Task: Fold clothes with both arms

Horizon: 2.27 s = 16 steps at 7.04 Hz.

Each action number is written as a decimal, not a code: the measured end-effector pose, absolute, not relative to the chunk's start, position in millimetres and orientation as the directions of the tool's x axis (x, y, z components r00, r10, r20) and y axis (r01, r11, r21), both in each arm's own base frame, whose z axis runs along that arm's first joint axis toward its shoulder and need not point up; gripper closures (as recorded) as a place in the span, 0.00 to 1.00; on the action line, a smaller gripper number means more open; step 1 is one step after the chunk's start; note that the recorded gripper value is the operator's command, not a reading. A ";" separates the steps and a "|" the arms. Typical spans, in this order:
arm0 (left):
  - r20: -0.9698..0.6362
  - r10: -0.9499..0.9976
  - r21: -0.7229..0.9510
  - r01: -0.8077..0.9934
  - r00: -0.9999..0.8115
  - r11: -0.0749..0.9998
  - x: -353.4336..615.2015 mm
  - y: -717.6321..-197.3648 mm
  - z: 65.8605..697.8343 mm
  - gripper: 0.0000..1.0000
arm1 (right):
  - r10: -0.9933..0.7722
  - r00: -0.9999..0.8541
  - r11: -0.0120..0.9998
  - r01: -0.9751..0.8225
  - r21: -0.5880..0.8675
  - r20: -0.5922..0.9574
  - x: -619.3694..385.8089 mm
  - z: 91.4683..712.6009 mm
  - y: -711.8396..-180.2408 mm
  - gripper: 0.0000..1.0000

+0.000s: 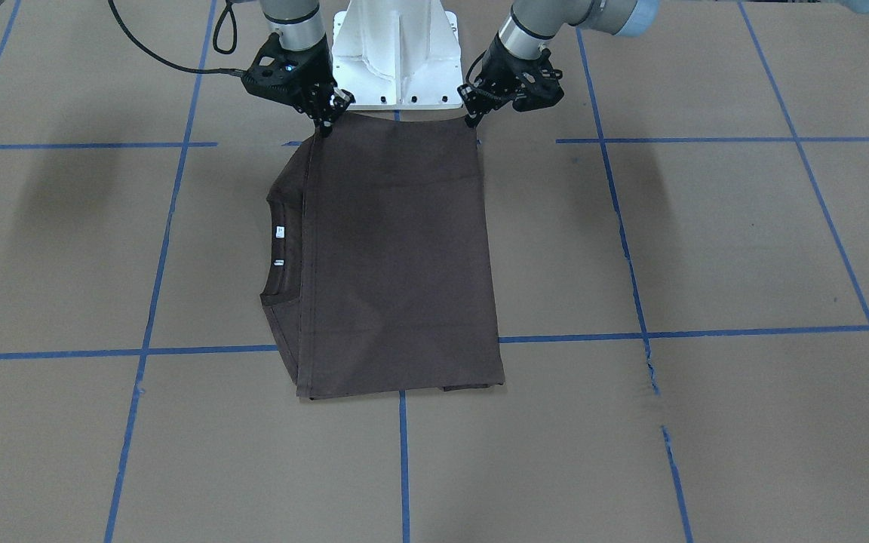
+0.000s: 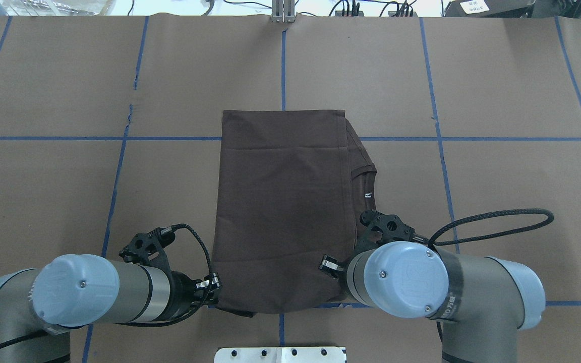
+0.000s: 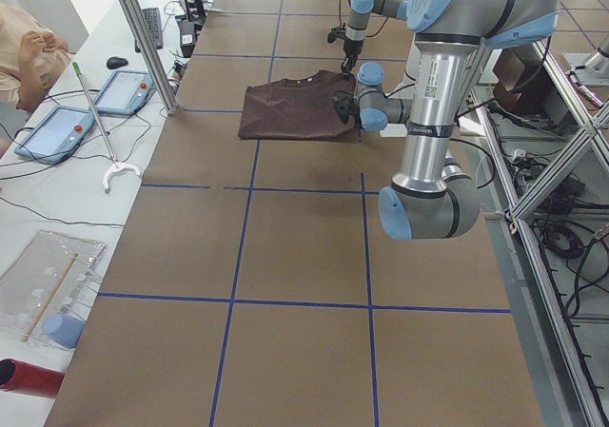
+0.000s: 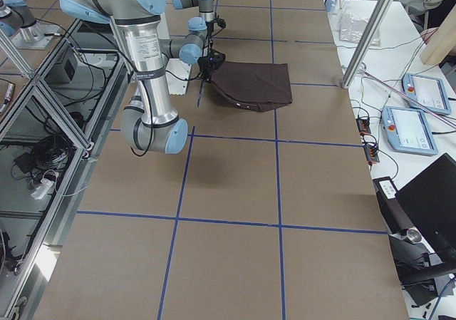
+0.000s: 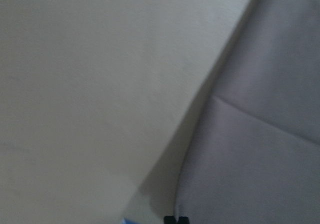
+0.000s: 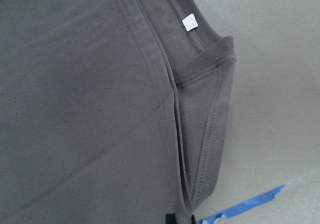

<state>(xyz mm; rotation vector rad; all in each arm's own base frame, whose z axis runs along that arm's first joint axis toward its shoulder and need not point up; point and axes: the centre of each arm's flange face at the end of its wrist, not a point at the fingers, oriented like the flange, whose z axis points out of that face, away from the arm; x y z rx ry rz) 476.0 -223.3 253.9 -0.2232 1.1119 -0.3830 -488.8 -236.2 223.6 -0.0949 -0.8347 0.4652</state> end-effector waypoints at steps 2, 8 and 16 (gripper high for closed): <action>-0.817 -0.403 -0.348 0.206 0.413 0.915 465.1 -236.6 201.4 1.00 | 0.451 0.555 0.886 -0.377 -0.271 0.699 -463.1 204.9 -242.2 1.00; -0.875 -0.270 -0.090 0.413 0.402 0.906 461.8 -415.0 183.6 1.00 | 0.580 0.427 0.782 -0.531 -0.328 0.693 -459.3 210.6 -446.5 1.00; -0.879 -0.218 0.051 0.538 0.424 0.841 450.1 -591.2 263.0 0.47 | 0.517 0.430 0.833 -0.451 -0.320 0.740 -433.5 264.0 -693.2 0.00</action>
